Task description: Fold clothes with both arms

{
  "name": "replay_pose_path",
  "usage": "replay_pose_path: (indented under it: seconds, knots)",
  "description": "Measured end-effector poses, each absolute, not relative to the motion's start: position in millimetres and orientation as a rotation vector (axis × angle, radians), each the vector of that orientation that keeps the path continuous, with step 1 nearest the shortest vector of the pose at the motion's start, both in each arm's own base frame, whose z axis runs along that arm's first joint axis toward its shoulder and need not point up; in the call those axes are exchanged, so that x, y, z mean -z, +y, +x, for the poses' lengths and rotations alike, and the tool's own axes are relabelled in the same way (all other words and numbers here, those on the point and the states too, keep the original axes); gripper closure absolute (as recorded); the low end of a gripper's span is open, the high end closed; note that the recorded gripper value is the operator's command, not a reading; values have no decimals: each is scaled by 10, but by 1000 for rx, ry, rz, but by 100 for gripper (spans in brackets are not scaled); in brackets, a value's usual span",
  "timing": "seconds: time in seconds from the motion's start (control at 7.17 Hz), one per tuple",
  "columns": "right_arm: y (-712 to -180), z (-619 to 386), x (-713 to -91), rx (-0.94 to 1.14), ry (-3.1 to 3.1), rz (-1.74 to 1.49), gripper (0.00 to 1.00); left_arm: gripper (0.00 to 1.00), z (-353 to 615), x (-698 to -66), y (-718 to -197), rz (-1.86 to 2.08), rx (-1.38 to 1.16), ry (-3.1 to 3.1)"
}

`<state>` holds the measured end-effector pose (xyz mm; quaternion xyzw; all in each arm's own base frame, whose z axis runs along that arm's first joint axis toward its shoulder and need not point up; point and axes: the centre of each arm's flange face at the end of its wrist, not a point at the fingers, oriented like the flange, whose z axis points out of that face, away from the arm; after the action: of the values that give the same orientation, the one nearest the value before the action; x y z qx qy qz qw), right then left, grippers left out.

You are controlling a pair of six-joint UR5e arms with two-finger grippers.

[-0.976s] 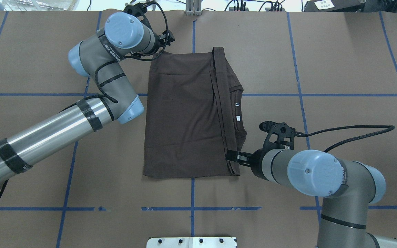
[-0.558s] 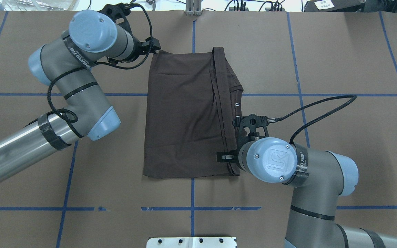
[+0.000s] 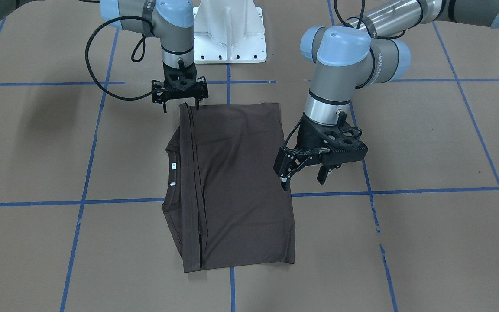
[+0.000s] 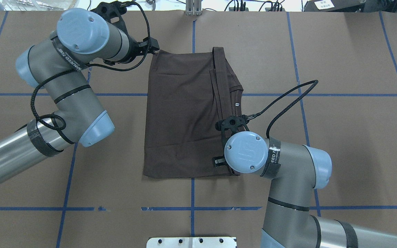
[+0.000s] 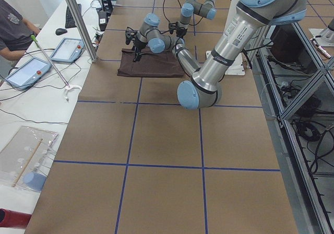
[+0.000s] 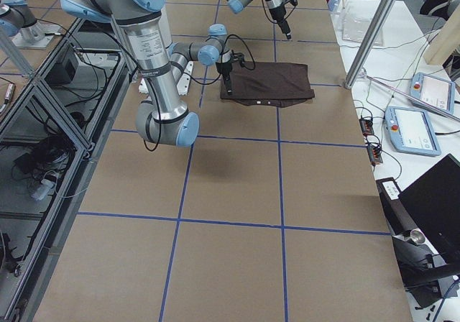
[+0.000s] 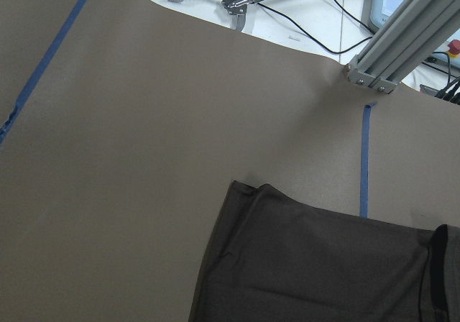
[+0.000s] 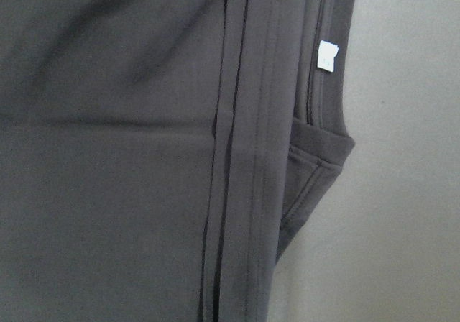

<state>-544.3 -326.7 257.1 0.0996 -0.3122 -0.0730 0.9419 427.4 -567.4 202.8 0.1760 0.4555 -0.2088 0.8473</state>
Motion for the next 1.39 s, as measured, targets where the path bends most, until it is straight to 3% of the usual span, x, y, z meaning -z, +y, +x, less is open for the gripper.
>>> replay_pose_path:
  seconds: [1.39]
  knots:
    - [-3511, -5620, -2933, 225, -546, 20, 0, 0, 4333, -2003, -5612, 359, 428, 973]
